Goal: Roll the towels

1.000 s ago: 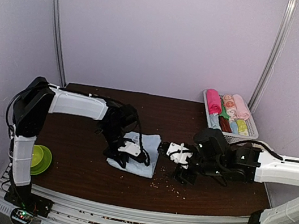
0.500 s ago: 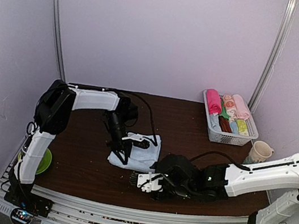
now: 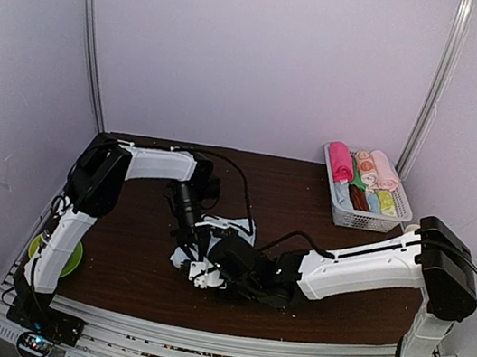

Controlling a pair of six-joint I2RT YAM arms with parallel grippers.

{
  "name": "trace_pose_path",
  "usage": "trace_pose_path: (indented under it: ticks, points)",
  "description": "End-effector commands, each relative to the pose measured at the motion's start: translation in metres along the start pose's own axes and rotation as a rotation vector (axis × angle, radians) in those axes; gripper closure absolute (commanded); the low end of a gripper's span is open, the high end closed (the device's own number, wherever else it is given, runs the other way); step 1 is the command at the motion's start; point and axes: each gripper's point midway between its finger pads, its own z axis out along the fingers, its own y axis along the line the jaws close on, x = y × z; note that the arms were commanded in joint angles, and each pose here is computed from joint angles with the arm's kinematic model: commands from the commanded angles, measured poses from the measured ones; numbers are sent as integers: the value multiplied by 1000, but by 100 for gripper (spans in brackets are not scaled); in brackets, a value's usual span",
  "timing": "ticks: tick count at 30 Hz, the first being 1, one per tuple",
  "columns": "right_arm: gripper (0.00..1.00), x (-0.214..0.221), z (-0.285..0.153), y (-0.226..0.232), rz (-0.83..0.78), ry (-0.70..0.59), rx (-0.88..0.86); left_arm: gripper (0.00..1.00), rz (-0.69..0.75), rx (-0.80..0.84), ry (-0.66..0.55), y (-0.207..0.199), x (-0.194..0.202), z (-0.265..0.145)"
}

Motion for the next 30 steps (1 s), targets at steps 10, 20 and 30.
trace_pose_path:
  ticks: [10,20,30]
  points:
    - [57,18,20,15,77,63,-190,100,-16,39,-40,-2,-5,-2]
    - [80,28,34,21,141,129,-299,98,-15,20,-33,-1,-3,-3]
    - [95,34,31,33,221,145,-460,44,69,-212,-77,-11,-14,-55]
